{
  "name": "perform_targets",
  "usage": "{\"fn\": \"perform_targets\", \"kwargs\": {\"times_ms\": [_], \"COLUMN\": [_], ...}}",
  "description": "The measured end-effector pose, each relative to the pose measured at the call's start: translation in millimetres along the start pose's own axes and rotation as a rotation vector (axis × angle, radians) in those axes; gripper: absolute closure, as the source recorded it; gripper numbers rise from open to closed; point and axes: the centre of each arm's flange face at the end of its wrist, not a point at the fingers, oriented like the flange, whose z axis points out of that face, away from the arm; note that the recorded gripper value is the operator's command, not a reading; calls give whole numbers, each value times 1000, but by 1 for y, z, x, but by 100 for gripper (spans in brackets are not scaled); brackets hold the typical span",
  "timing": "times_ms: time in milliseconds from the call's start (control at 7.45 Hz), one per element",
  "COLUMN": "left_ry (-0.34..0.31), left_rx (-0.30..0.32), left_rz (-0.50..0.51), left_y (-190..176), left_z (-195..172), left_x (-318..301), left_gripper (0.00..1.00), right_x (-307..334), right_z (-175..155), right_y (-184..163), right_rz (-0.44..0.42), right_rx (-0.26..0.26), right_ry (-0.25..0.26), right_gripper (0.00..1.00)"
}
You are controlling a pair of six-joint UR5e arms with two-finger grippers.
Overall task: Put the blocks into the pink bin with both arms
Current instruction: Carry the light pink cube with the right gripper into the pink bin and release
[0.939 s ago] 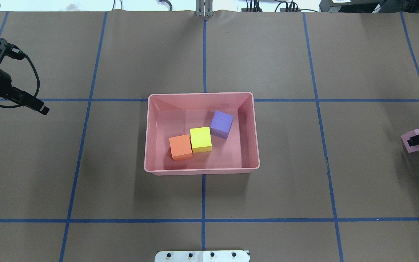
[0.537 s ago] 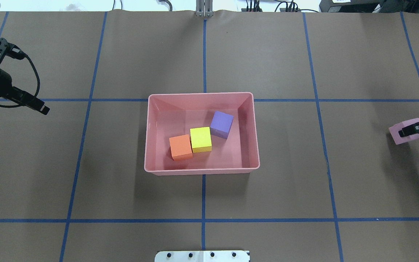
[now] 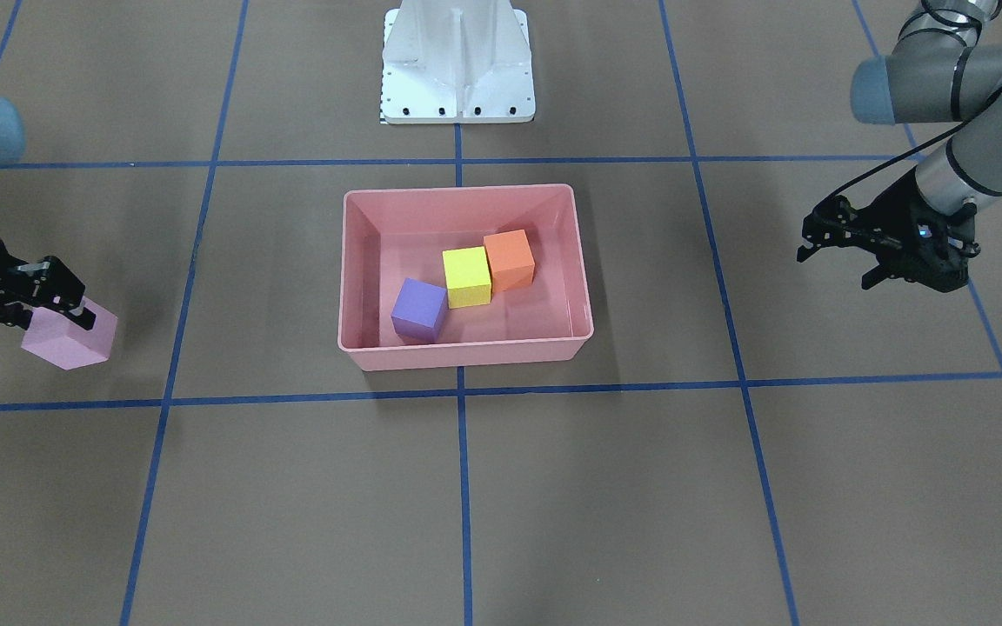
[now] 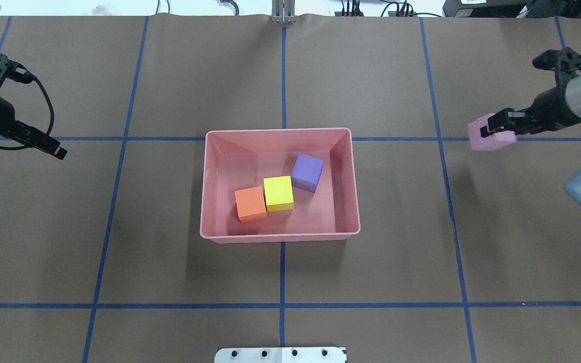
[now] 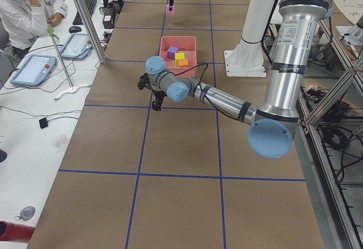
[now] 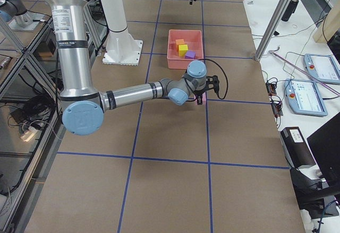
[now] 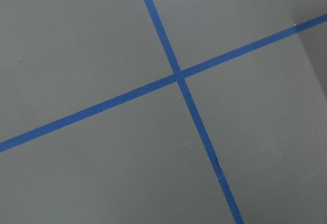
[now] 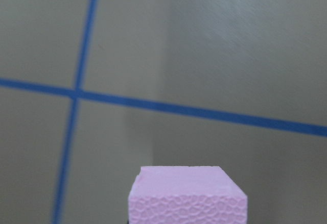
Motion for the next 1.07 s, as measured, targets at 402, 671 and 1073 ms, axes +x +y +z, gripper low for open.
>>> {"fn": "perform_targets", "kwargs": {"times_ms": [402, 671, 1073], "left_ry": [-2, -3, -3], "left_rx": [-2, -5, -6], "left_rz": [-2, -7, -10], "left_y": [0, 0, 0], "left_z": [1, 3, 3], "left_x": [-1, -3, -3], "left_gripper": [0, 0, 0], "right_x": [-179, -291, -361], "right_z": [20, 27, 44], "right_y": [-8, 9, 53], "right_rz": [206, 283, 295], "right_rx": [-15, -23, 13], "right_ry": [-7, 51, 92], "right_gripper": [100, 20, 0]}}
